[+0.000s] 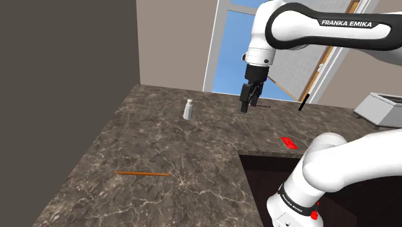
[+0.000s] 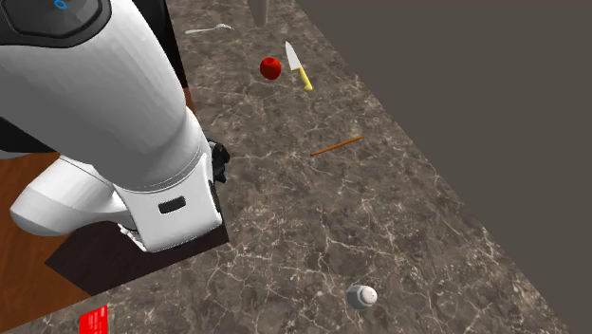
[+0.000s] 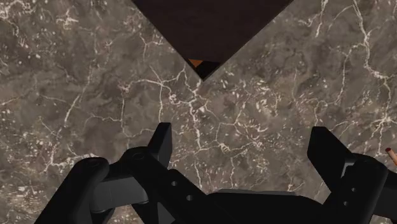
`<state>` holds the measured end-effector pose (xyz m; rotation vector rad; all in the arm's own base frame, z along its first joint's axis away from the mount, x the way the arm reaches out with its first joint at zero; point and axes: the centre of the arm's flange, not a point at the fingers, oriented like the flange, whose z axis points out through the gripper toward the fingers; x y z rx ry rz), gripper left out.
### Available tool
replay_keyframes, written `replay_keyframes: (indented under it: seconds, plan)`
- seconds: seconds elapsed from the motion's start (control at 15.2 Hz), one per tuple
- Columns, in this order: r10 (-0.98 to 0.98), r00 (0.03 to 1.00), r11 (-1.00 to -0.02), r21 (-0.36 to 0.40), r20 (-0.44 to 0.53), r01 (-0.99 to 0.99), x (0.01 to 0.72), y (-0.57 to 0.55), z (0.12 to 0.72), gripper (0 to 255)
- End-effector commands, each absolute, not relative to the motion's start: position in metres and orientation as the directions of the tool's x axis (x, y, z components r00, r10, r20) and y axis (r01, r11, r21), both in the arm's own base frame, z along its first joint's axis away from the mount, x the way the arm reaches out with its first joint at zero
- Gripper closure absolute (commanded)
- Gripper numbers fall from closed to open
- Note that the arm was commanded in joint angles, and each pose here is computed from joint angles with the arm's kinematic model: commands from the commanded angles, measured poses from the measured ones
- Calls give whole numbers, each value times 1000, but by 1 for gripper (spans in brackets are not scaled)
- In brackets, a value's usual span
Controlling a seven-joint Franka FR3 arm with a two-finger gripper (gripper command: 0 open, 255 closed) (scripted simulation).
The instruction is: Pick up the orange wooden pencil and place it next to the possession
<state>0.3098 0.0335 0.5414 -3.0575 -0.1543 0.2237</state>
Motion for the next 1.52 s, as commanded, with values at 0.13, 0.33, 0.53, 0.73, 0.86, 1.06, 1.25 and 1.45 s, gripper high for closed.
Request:
replay_keyframes:
  seconds: [0.13, 0.33, 0.53, 0.73, 0.86, 1.06, 1.25, 1.45]
  plan:
    - [150, 980, -988, -63, -127, 143, 321, 58, 533, 0]
    - [217, 970, -976, -37, -108, 214, 336, 95, 520, 0]
    - [283, 955, -959, -10, -89, 283, 349, 133, 506, 0]
    - [348, 934, -936, 18, -73, 351, 359, 171, 492, 0]
    - [391, 918, -918, 38, -64, 394, 364, 197, 483, 0]
    - [454, 889, -887, 67, -51, 457, 371, 235, 468, 0]
    - [515, 856, -851, 98, -40, 517, 374, 274, 452, 0]
    - [574, 818, -809, 129, -32, 573, 376, 313, 435, 0]
